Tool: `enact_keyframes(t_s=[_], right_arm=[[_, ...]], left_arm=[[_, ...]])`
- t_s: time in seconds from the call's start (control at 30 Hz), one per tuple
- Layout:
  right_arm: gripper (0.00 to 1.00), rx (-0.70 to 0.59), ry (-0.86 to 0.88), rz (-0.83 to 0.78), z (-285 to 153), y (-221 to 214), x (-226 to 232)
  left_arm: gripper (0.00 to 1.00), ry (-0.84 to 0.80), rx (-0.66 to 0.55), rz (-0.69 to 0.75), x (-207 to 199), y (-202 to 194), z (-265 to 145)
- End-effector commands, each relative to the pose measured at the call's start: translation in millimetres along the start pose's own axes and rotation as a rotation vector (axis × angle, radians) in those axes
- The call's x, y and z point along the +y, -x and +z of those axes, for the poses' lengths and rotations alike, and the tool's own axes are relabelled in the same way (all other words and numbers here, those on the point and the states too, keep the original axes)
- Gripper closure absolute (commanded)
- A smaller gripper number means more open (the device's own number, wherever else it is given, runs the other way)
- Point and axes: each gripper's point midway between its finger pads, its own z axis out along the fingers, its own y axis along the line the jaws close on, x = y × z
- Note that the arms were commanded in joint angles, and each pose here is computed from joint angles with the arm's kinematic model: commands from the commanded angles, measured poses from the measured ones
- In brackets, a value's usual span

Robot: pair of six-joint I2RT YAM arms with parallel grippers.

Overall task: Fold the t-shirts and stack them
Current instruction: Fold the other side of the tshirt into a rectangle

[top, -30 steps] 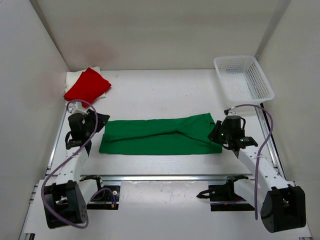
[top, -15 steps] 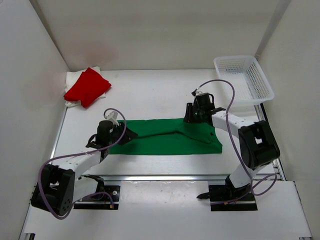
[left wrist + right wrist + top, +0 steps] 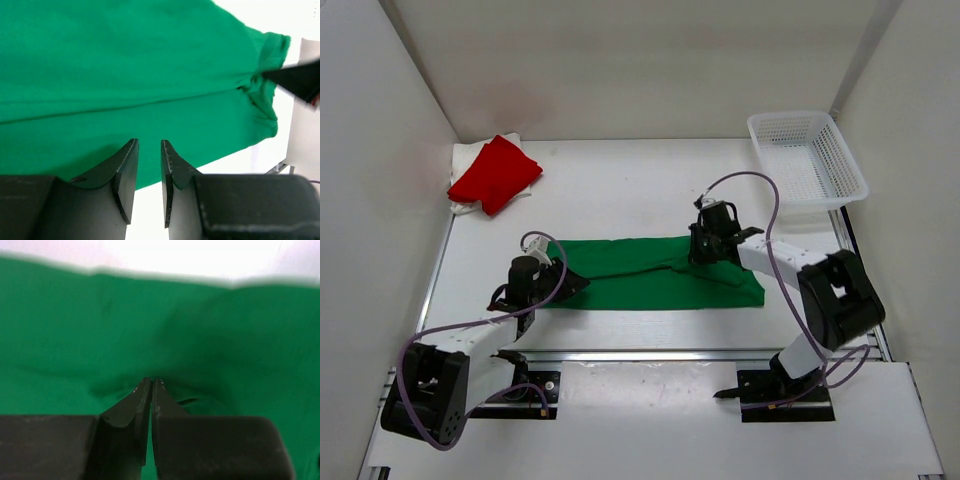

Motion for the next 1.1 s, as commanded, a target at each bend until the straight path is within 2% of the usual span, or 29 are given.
enact_keyframes(t_s=[0.0, 0.13, 0.33, 0.4, 0.43, 0.47, 0.5, 0.6, 0.67, 0.7, 0.73, 0.87, 0.93, 1.07], right_arm=[[0.99, -0.032, -0.029, 0.007, -29.8, -11.8, 10.5], [1.0, 0.022, -0.02, 0.046, -46.8, -52.6, 18.4], [1.0, 0.003, 0.05, 0.141, -58.1, -89.2, 39.3], [0.93, -0.016, 0.081, 0.151, -63.3, -90.5, 46.8], [0.81, -0.014, 0.09, 0.157, -65.1, -92.2, 50.5], [0.77, -0.019, 0.093, 0.15, -67.8, -94.1, 49.9], [0.68, -0.034, 0.106, 0.15, -73.4, -89.4, 53.4], [0.64, -0.08, 0.129, 0.151, -88.9, -75.6, 47.6], [0.69, -0.127, 0.117, 0.145, -95.1, -61.5, 35.4], [0.86, -0.189, 0.046, 0.203, -99.3, -41.5, -4.2], [0.87, -0.181, 0.058, 0.202, -98.5, -42.3, -2.2], [0.92, -0.164, -0.045, 0.239, -88.9, -42.9, -40.6], [0.95, -0.104, -0.04, 0.248, -84.1, -61.1, -41.7], [1.0, -0.066, -0.035, 0.219, -88.5, -86.7, -26.3]], left_arm=[[0.65, -0.078, -0.046, 0.016, -22.0, 13.7, -1.7], [0.65, -0.086, -0.045, 0.014, -26.3, 14.0, 0.4], [0.66, -0.108, -0.046, 0.011, -33.7, 19.5, 2.6], [0.66, -0.105, -0.048, 0.005, -34.6, 23.3, 3.3], [0.65, -0.114, -0.056, 0.005, -37.2, 26.2, 2.6], [0.65, -0.115, -0.053, 0.01, -38.1, 27.2, 2.9], [0.65, -0.121, -0.059, 0.01, -41.1, 29.7, 2.1], [0.65, -0.128, -0.072, 0.022, -47.3, 33.5, 1.7], [0.65, -0.126, -0.081, 0.033, -52.8, 35.5, 3.3], [0.64, -0.117, -0.078, 0.037, -56.8, 36.3, 12.1], [0.64, -0.114, -0.074, 0.036, -57.4, 36.8, 14.1], [0.64, -0.099, -0.025, -0.001, -53.9, 35.7, 32.1], [0.66, -0.106, 0.004, -0.046, -48.8, 33.0, 36.6], [0.66, -0.071, 0.014, -0.127, -23.8, 31.2, 38.6]])
